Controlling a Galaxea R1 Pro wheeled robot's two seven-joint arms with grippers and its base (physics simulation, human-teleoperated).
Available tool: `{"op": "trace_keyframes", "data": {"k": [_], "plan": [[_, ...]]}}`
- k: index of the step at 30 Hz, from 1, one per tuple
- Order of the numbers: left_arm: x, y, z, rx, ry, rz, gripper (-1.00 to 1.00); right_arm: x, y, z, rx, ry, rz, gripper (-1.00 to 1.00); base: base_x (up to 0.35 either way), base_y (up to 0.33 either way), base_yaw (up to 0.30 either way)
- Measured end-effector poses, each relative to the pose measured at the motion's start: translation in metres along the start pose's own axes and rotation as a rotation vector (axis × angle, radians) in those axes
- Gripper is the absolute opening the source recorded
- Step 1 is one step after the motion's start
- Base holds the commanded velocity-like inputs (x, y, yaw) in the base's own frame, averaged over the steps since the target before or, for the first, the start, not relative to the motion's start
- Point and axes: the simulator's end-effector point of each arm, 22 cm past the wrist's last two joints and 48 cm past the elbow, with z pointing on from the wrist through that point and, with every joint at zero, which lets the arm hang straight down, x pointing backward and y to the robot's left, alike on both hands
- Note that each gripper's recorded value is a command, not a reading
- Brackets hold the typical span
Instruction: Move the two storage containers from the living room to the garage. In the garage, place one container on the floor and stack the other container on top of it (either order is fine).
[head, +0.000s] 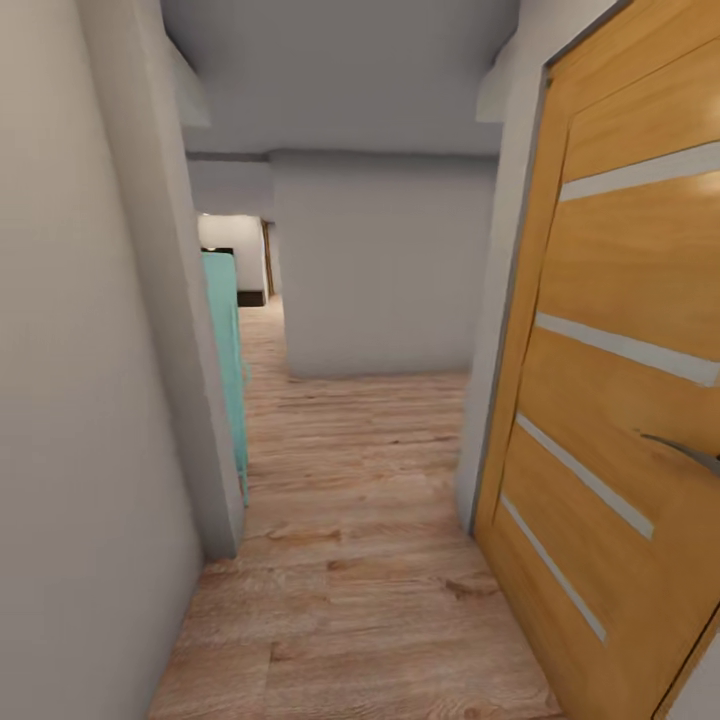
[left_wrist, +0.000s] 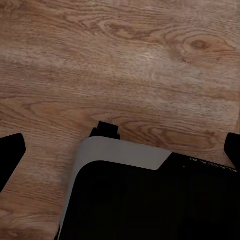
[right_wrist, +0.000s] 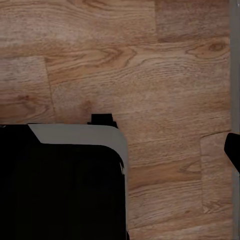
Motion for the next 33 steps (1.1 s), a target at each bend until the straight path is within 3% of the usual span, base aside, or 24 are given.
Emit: {"op": "trace_keyframes", "data": {"k": [10,33], "plan": [[-0.0001,0.0000,0.0000,0.000,0.000,0.000,1.00,0.0000,0.0005,0.0000,-0.001,0.000,0.000,1.00,0.321,0.000,0.217],[0.0018,-0.0010,0.0000,0.001,0.007,0.001,1.00,0.0006,-0.0020,0.0002,0.003,0.002,0.000,1.00,0.321,-0.007,0.009]]}}
